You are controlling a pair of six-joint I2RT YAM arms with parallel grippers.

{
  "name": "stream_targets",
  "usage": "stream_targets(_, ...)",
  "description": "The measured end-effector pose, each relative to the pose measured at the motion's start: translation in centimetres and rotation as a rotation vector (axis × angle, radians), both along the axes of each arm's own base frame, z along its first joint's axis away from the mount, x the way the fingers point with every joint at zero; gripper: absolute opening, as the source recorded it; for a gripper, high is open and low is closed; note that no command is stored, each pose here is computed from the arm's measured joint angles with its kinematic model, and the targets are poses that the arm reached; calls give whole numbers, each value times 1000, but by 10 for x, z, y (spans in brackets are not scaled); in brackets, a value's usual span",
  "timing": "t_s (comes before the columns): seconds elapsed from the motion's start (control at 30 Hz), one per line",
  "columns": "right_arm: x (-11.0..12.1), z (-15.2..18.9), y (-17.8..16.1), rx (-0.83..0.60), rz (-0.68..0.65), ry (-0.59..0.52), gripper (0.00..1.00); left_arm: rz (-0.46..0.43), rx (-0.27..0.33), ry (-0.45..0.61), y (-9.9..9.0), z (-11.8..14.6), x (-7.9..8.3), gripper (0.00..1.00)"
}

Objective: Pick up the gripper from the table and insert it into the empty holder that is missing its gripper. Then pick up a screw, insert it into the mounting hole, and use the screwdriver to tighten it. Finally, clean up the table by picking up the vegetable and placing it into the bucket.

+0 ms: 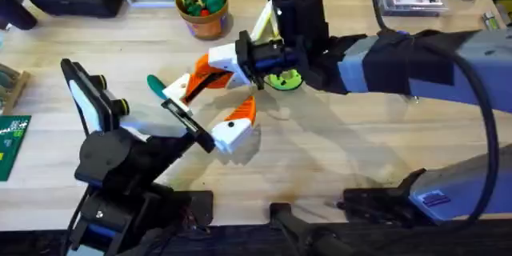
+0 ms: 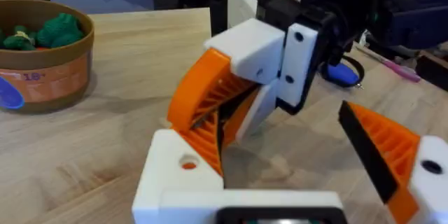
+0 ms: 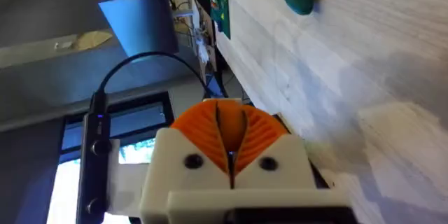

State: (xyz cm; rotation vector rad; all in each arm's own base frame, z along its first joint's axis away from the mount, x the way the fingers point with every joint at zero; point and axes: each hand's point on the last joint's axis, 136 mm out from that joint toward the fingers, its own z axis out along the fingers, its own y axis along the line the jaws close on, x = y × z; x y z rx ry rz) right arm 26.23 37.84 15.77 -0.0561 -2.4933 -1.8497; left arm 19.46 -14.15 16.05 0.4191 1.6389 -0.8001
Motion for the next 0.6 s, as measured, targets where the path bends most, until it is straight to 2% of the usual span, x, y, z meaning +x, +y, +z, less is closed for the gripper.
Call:
stream_targets(0.43, -1, 0, 0, 2, 5, 3, 10, 0, 0, 0, 0, 0, 0, 986)
stream_targets(0.5, -1, 0, 0, 2, 8, 3, 76, 0, 0, -1, 0, 0, 0, 986)
stream_targets(0.6, -2, 0, 0, 1, 7, 5, 121, -2, 1, -1, 0, 0, 0, 986)
